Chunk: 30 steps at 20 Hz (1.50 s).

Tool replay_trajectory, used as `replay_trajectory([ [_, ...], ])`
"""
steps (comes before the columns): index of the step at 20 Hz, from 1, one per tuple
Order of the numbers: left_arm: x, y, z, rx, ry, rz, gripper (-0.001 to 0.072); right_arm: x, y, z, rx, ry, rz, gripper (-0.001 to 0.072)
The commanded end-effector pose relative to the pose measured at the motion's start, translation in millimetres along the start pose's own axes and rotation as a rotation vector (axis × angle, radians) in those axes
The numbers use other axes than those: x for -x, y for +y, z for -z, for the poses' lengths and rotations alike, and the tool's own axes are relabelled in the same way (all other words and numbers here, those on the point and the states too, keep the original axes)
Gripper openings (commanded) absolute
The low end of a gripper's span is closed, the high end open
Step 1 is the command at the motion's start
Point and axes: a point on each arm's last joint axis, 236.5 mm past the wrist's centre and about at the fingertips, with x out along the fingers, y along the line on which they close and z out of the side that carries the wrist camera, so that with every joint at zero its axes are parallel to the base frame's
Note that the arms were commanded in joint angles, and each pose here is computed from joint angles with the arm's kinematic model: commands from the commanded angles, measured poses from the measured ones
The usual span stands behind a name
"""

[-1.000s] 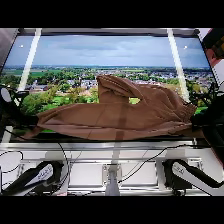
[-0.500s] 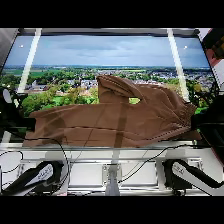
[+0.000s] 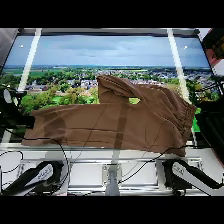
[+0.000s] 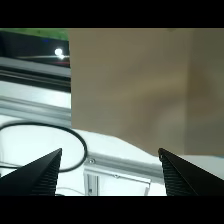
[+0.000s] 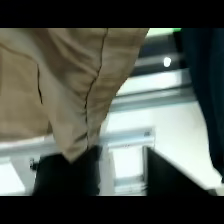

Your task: Fold the clothes and pants, and hang the long-sleeved shirts on hangers.

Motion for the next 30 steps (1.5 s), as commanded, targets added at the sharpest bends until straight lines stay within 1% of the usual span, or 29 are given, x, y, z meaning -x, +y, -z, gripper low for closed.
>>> replay_trajectory([
  [1, 0, 3, -12, 0.000, -0.049, -0.012, 0.0702, 21, -26, -78, -0.017, -0.339, 0.096, 0.0034],
  [3, 0, 3, -15, 0.001, -0.064, -0.012, 0.0702, 21, -38, -111, -0.052, -0.456, 0.091, 0.0031],
  [4, 0, 3, -17, 0.001, -0.071, -0.014, 0.0702, 8, -39, -116, -0.082, -0.444, 0.029, 0.0031],
  [5, 0, 4, -18, 0.001, -0.077, -0.015, 0.0702, -8, -32, -117, -0.088, -0.415, -0.076, 0.0031],
  [7, 1, 4, -22, 0.001, -0.091, -0.018, 0.0702, -33, -6, -119, -0.114, -0.375, -0.419, 0.0033],
  [8, 1, 4, -23, 0.001, -0.097, -0.018, 0.0702, -38, -4, -121, -0.170, -0.372, -0.549, 0.0065],
  [9, 1, 4, -25, 0.001, -0.103, -0.017, 0.0702, -46, -12, -122, -0.233, -0.364, -0.610, 0.0256],
  [10, 1, 4, -26, 0.001, -0.110, -0.018, 0.0702, -59, -21, -116, -0.292, -0.323, -0.637, 0.0412],
  [12, 1, 3, -28, 0.002, -0.119, -0.012, 0.0702, -81, -28, -102, -0.310, -0.237, -0.640, 0.0415],
  [14, 2, -2, -35, 0.007, -0.146, 0.010, 0.0702, -103, -39, -97, -0.294, -0.191, -0.558, 0.0503],
  [15, 3, -7, -38, 0.011, -0.161, 0.030, 0.0702, -111, -45, -100, -0.288, -0.193, -0.515, 0.0525],
  [18, 6, -21, -51, 0.025, -0.216, 0.090, 0.0702, -125, -47, -118, -0.280, -0.221, -0.478, 0.0525],
  [20, 8, -21, -57, 0.029, -0.243, 0.093, 0.0702, -141, -46, -118, -0.254, -0.173, -0.455, 0.0524],
  [23, 8, -21, -57, 0.029, -0.242, 0.093, 0.0702, -161, -50, -114, -0.189, -0.097, -0.376, 0.0521],
  [24, 8, -21, -57, 0.029, -0.242, 0.093, 0.0702, -166, -48, -117, -0.176, -0.091, -0.367, 0.0505],
  [28, 8, -26, -59, 0.033, -0.248, 0.117, 0.0702, -182, -37, -119, -0.163, -0.057, -0.384, 0.0484],
  [30, 9, -27, -59, 0.034, -0.249, 0.121, 0.0702, -184, -29, -120, -0.169, -0.046, -0.423, 0.0483],
])
